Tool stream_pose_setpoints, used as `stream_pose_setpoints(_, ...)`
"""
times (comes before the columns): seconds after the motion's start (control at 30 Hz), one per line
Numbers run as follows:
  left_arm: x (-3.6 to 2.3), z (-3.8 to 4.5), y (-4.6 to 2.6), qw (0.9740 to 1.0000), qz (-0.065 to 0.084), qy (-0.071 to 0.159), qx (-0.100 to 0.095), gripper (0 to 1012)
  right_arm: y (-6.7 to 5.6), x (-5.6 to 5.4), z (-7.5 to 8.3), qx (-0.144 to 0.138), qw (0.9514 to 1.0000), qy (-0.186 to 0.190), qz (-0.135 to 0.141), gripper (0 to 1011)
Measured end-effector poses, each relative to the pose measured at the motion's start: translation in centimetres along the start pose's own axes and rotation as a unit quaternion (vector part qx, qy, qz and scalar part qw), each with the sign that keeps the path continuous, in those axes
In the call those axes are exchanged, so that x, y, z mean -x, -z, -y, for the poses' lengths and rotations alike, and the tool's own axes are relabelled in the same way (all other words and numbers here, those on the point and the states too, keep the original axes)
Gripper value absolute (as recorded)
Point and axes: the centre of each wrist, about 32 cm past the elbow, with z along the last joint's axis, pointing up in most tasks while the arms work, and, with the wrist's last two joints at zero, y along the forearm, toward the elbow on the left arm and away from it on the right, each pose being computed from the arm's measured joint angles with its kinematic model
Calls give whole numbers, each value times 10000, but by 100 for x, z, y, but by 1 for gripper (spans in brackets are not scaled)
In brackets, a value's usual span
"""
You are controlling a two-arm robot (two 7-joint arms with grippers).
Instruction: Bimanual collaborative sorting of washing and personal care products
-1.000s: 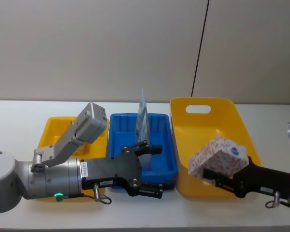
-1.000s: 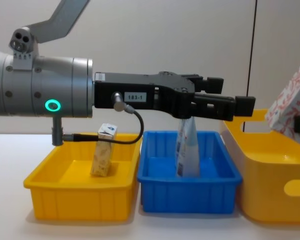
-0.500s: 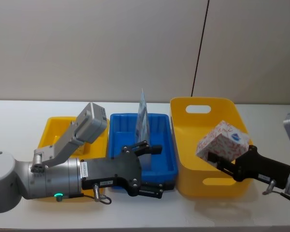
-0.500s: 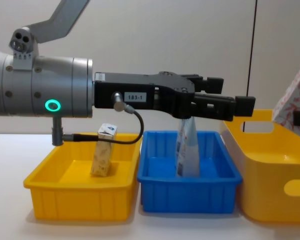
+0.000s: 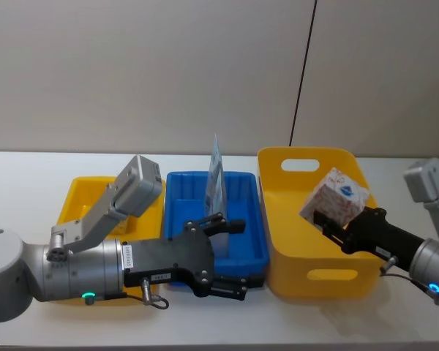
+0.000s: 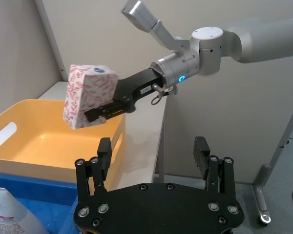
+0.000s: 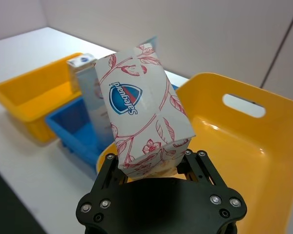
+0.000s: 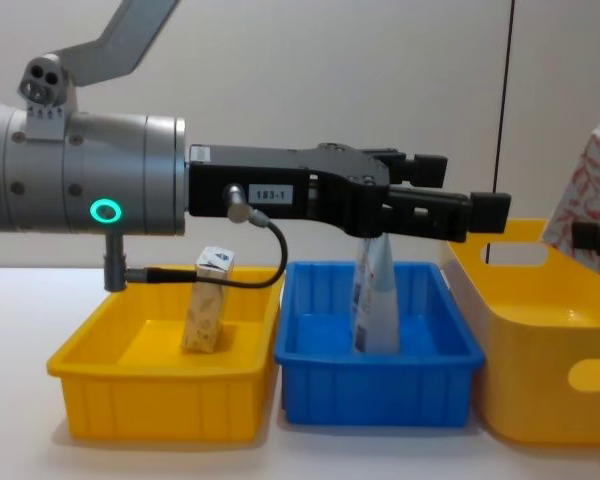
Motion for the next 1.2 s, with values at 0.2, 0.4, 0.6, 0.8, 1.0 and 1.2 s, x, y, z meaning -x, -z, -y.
stream_pose_setpoints(0.2,0,0,0,10000,0,0,0,1001,-15,110,-153,111,9984,548,50,406)
stream_pose_setpoints(0.4,0,0,0,10000,0,0,0,1001,-17,201,-291,225,9948,990,88,405)
stream_pose_setpoints(0.6,0,0,0,10000,-1,0,0,1001,-23,311,-481,330,9879,1509,114,405)
stream_pose_setpoints(0.8,0,0,0,10000,0,0,0,1001,-21,411,-687,437,9786,2007,141,406)
stream_pose_setpoints(1.0,0,0,0,10000,0,0,0,1001,-12,502,-918,553,9658,2528,163,406)
stream_pose_setpoints(1.2,0,-1,0,10000,0,-1,-2,1001,-4,593,-1184,653,9502,3043,158,568)
